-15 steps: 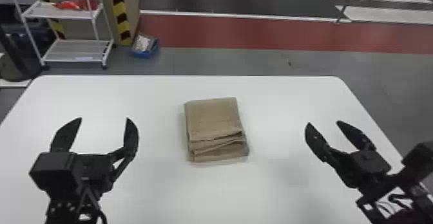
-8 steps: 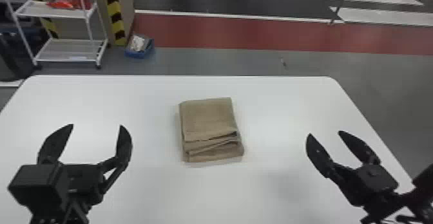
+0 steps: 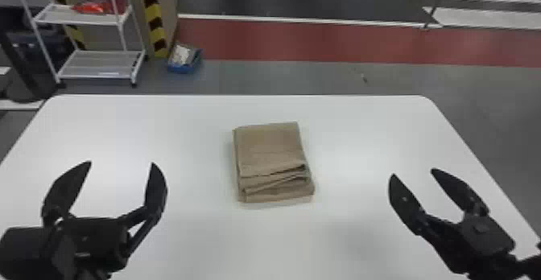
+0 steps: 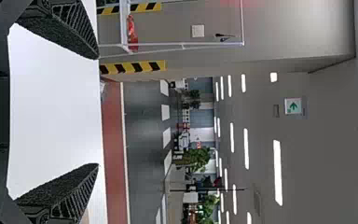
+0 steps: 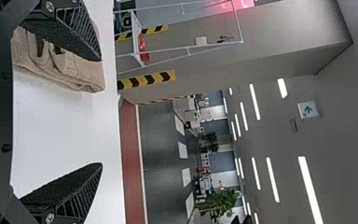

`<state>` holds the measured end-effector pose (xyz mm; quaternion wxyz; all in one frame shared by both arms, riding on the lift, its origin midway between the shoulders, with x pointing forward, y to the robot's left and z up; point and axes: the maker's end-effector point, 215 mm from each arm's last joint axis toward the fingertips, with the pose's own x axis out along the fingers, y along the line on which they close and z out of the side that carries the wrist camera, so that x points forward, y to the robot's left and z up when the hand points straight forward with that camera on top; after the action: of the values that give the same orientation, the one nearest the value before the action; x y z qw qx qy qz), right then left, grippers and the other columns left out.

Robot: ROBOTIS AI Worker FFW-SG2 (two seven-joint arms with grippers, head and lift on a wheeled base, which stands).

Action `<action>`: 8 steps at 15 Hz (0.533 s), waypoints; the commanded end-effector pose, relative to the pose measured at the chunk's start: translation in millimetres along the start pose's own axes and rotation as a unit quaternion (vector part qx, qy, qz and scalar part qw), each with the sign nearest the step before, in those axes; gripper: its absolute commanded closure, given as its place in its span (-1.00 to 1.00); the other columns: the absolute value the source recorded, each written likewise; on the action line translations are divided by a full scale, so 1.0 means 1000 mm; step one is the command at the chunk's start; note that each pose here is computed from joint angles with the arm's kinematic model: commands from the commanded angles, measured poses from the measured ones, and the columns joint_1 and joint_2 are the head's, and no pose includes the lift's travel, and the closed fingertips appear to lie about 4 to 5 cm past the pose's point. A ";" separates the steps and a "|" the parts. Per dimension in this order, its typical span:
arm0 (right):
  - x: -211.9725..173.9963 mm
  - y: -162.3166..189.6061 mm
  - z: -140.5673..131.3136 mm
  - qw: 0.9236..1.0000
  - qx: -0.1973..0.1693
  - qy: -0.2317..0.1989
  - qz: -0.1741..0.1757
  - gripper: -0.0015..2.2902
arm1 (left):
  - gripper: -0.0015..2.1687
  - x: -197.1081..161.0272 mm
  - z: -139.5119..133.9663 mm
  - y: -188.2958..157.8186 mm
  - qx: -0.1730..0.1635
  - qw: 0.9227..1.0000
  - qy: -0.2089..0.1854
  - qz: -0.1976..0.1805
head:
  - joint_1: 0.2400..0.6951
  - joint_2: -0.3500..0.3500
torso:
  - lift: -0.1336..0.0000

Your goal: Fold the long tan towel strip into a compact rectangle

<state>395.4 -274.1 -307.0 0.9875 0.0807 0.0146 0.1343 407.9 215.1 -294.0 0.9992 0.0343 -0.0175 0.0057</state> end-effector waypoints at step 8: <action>-0.009 -0.002 -0.005 1.000 0.007 0.002 -0.009 -0.93 | -0.94 -0.001 0.006 0.004 0.003 1.000 -0.005 -0.007 | 1.00 -0.24 | -0.91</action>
<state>388.4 -278.1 -312.9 0.9882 0.0858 0.0188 0.1257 406.4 217.7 -288.8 0.9992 0.0350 -0.0212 0.0013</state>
